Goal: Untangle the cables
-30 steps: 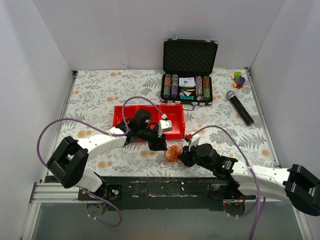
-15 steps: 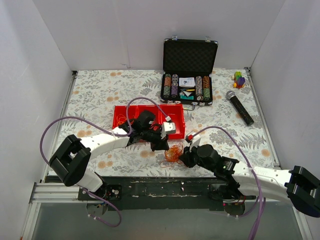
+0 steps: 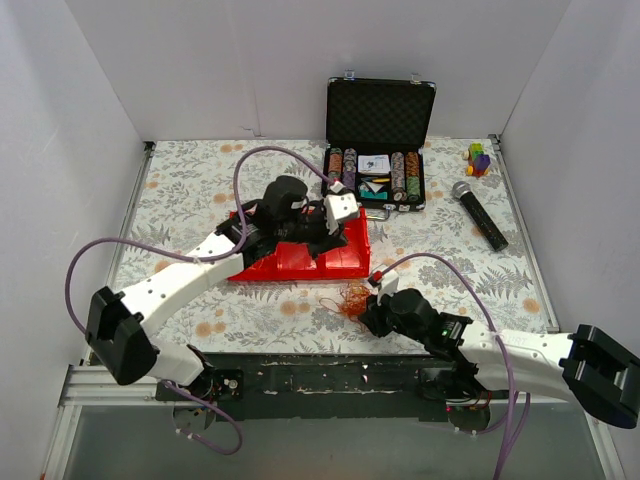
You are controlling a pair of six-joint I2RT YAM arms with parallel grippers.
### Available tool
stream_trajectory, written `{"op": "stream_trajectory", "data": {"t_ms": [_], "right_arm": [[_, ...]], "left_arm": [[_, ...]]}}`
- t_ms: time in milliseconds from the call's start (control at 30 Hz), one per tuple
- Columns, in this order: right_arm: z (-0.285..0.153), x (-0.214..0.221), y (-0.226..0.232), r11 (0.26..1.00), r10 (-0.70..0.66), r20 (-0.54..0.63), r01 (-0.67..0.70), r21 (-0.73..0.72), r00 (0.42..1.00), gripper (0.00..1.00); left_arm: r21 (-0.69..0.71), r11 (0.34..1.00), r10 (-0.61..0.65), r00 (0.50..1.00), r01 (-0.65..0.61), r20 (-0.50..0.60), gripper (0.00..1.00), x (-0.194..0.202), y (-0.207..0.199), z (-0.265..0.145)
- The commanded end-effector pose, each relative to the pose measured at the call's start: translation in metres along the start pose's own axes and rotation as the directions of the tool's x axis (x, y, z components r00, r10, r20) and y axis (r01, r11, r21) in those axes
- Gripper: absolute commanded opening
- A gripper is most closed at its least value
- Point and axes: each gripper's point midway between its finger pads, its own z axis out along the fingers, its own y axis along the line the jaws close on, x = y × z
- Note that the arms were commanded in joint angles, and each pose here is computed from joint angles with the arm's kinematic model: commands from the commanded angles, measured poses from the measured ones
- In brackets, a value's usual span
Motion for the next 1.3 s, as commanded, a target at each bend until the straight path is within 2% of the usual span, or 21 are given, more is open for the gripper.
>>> {"op": "stream_trajectory", "data": {"t_ms": [0, 233, 433, 500, 600, 667, 733, 933, 1033, 1133, 1267], "right_arm": [[0.003, -0.010, 0.002, 1.000, -0.005, 0.018, 0.005, 0.007, 1.000, 0.25], [0.004, -0.006, -0.003, 0.999, -0.006, -0.005, 0.006, 0.035, 1.000, 0.26], [0.004, -0.003, -0.005, 0.999, -0.011, -0.024, 0.012, 0.046, 1.000, 0.26], [0.003, -0.002, -0.005, 0.999, -0.011, -0.027, 0.012, 0.049, 1.000, 0.27], [0.003, -0.002, -0.006, 0.999, -0.004, -0.027, 0.005, 0.053, 1.000, 0.27], [0.003, -0.002, -0.006, 0.999, -0.004, -0.027, 0.005, 0.053, 1.000, 0.27], [0.003, -0.001, -0.006, 0.998, -0.004, -0.028, 0.005, 0.055, 1.000, 0.28], [0.003, 0.000, -0.007, 0.998, 0.003, -0.031, -0.001, 0.063, 1.000, 0.29], [0.002, -0.003, -0.007, 0.998, 0.002, -0.028, 0.000, 0.061, 1.000, 0.30], [-0.002, -0.015, -0.002, 0.999, 0.003, 0.002, -0.003, 0.048, 1.000, 0.34], [-0.016, -0.055, 0.008, 1.000, -0.001, 0.107, -0.001, 0.023, 0.994, 0.39]], "left_arm": [[-0.050, 0.999, 0.025, 0.997, -0.021, 0.070, 0.00, -0.047, -0.006, -0.044], [-0.163, 0.986, 0.070, 0.978, -0.038, 0.195, 0.00, -0.107, 0.001, -0.090], [-0.342, 0.938, 0.186, 0.918, -0.059, 0.351, 0.00, -0.180, 0.020, -0.143], [-0.440, 0.897, 0.247, 0.878, -0.047, 0.410, 0.00, -0.207, 0.031, -0.166], [-0.602, 0.798, 0.362, 0.789, 0.013, 0.497, 0.00, -0.254, 0.051, -0.213], [-0.655, 0.755, 0.420, 0.734, 0.044, 0.533, 0.00, -0.279, 0.057, -0.236], [-0.671, 0.740, 0.460, 0.687, 0.054, 0.563, 0.00, -0.300, 0.054, -0.254], [-0.673, 0.736, 0.514, 0.586, 0.073, 0.626, 0.00, -0.337, 0.043, -0.287], [-0.644, 0.764, 0.501, 0.604, 0.028, 0.620, 0.00, -0.336, 0.035, -0.280], [-0.544, 0.837, 0.439, 0.664, -0.058, 0.605, 0.03, -0.313, 0.019, -0.249], [-0.448, 0.892, 0.359, 0.705, -0.066, 0.611, 0.03, -0.291, 0.006, -0.231]]}}
